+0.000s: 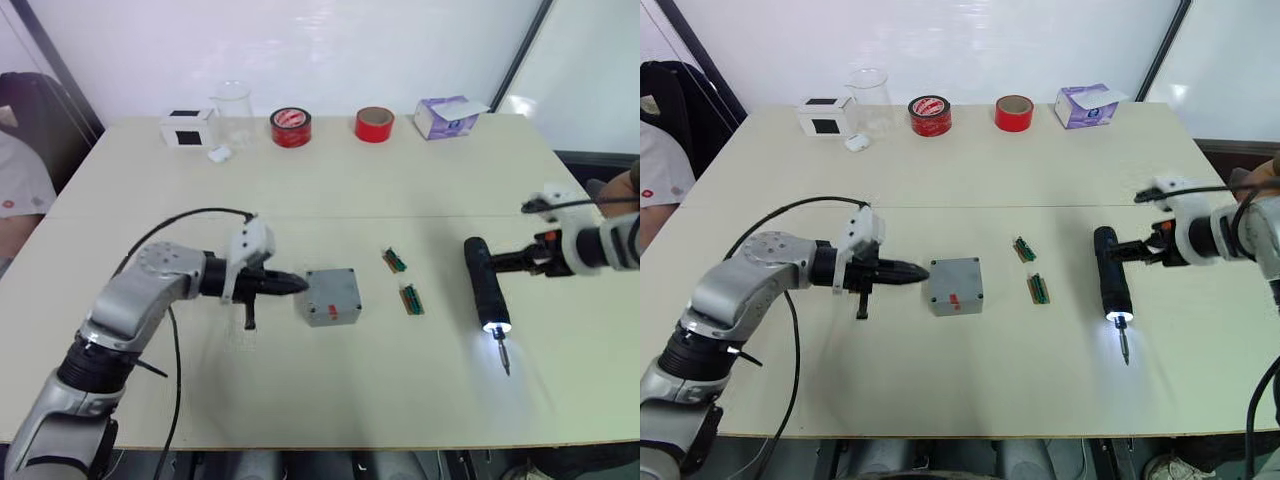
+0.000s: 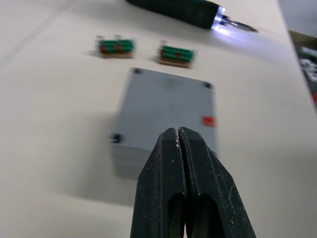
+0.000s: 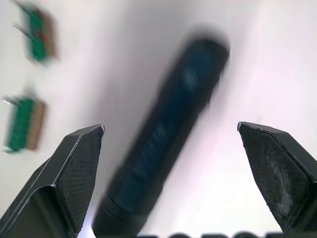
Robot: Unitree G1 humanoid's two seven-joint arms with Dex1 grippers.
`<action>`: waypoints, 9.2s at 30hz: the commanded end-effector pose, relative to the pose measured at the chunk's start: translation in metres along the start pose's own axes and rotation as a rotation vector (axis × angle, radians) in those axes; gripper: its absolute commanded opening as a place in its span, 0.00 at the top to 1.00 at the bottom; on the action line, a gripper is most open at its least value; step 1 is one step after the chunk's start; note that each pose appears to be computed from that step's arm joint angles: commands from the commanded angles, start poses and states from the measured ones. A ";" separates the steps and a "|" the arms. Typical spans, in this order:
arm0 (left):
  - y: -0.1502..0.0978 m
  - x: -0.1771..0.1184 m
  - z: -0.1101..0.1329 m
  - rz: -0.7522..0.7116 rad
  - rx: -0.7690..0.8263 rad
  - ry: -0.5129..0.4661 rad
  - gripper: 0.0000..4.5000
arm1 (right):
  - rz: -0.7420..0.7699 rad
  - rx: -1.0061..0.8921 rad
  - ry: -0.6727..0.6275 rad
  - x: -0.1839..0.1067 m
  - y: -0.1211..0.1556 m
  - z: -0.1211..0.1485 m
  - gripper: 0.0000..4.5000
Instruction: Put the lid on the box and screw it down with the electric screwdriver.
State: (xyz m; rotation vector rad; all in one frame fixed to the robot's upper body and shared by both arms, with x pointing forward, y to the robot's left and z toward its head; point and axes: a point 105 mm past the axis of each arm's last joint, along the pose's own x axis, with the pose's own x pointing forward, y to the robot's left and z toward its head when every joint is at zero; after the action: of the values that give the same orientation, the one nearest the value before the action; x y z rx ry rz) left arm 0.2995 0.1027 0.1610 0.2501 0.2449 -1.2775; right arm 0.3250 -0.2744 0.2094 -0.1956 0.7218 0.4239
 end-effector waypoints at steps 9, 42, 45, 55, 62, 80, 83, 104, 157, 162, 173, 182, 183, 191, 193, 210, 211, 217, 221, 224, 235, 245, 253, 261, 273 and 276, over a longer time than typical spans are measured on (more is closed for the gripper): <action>0.018 0.007 -0.032 0.116 0.014 0.097 1.00 | 0.488 -0.438 -0.158 0.026 0.157 -0.020 0.01; 0.043 0.016 -0.054 0.163 0.104 0.198 1.00 | 0.563 -0.456 -0.130 0.051 0.192 -0.038 0.01; 0.027 -0.001 -0.066 0.112 0.111 0.271 1.00 | 0.513 -0.466 -0.143 0.058 0.182 -0.034 0.01; -0.017 0.009 -0.073 -0.014 0.044 0.266 1.00 | 0.547 -0.501 -0.139 0.082 0.191 -0.042 0.01; -0.002 0.025 -0.067 0.056 0.056 0.204 1.00 | 0.611 -0.497 -0.153 0.077 0.204 -0.043 0.01; 0.016 0.039 -0.054 0.078 0.081 0.178 1.00 | 0.641 -0.458 -0.155 0.071 0.214 -0.047 0.01; 0.015 0.040 -0.056 0.072 0.080 0.181 1.00 | 0.639 -0.455 -0.156 0.071 0.214 -0.047 0.01; -0.012 -0.007 -0.032 -0.044 0.010 0.178 1.00 | 0.226 -0.173 -0.246 0.033 0.105 -0.053 0.01; -0.013 -0.009 -0.002 -0.053 -0.004 0.043 1.00 | 0.111 -0.128 -0.317 0.076 0.097 -0.053 0.98; -0.013 -0.009 -0.002 -0.052 -0.004 0.042 1.00 | 0.116 -0.133 -0.313 0.076 0.098 -0.055 0.98; -0.012 -0.010 -0.006 -0.049 -0.015 0.041 1.00 | 0.109 -0.157 -0.363 0.064 0.093 -0.042 0.98; -0.010 -0.011 -0.009 -0.046 -0.027 0.039 1.00 | 0.146 -0.208 -0.445 0.049 0.106 -0.015 0.98; -0.010 -0.011 -0.009 -0.045 -0.028 0.039 1.00 | 0.158 -0.210 -0.454 0.048 0.109 -0.012 0.98; -0.010 -0.013 -0.008 -0.026 -0.031 0.040 1.00 | 0.366 -0.270 -0.534 0.047 0.169 0.015 0.98; -0.011 -0.013 -0.007 -0.024 -0.033 0.036 1.00 | 0.392 -0.270 -0.532 0.049 0.175 0.016 0.98; -0.013 -0.011 -0.005 -0.016 -0.040 0.034 1.00 | 0.404 -0.273 -0.482 0.071 0.182 0.004 0.98; -0.013 -0.011 -0.005 -0.016 -0.040 0.034 1.00 | 0.400 -0.273 -0.480 0.072 0.181 0.003 0.98; -0.013 -0.011 -0.005 -0.015 -0.039 0.037 1.00 | 0.391 -0.267 -0.474 0.076 0.178 0.002 0.98; -0.013 -0.011 -0.005 -0.015 -0.039 0.037 1.00 | 0.385 -0.262 -0.469 0.077 0.177 0.000 0.98; -0.013 -0.011 -0.005 -0.016 -0.039 0.037 1.00 | 0.386 -0.261 -0.467 0.079 0.177 -0.001 0.98; -0.013 -0.010 -0.007 -0.013 -0.041 0.039 1.00 | 0.406 -0.242 -0.464 0.080 0.180 -0.002 0.98; -0.013 -0.009 -0.009 -0.015 -0.042 0.042 1.00 | 0.414 -0.239 -0.464 0.078 0.182 -0.002 0.98; -0.013 -0.009 -0.010 -0.012 -0.041 0.043 1.00 | 0.408 -0.231 -0.446 0.082 0.180 -0.007 0.98; -0.013 -0.009 -0.010 -0.014 -0.041 0.039 1.00 | 0.390 -0.233 -0.446 0.080 0.175 -0.006 0.57; -0.016 0.002 0.005 -0.060 -0.008 -0.022 1.00 | 0.273 -0.083 -0.472 0.030 0.115 0.018 0.15; -0.020 0.009 0.012 -0.085 0.015 -0.044 1.00 | 0.204 -0.045 -0.414 0.016 0.090 0.018 0.01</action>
State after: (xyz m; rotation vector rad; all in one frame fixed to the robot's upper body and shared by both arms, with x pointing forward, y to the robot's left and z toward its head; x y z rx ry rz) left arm 0.2873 0.0923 0.1592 0.2073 0.2593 -1.3299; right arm 0.3083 -0.1720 0.1981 -0.0862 0.3301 0.6813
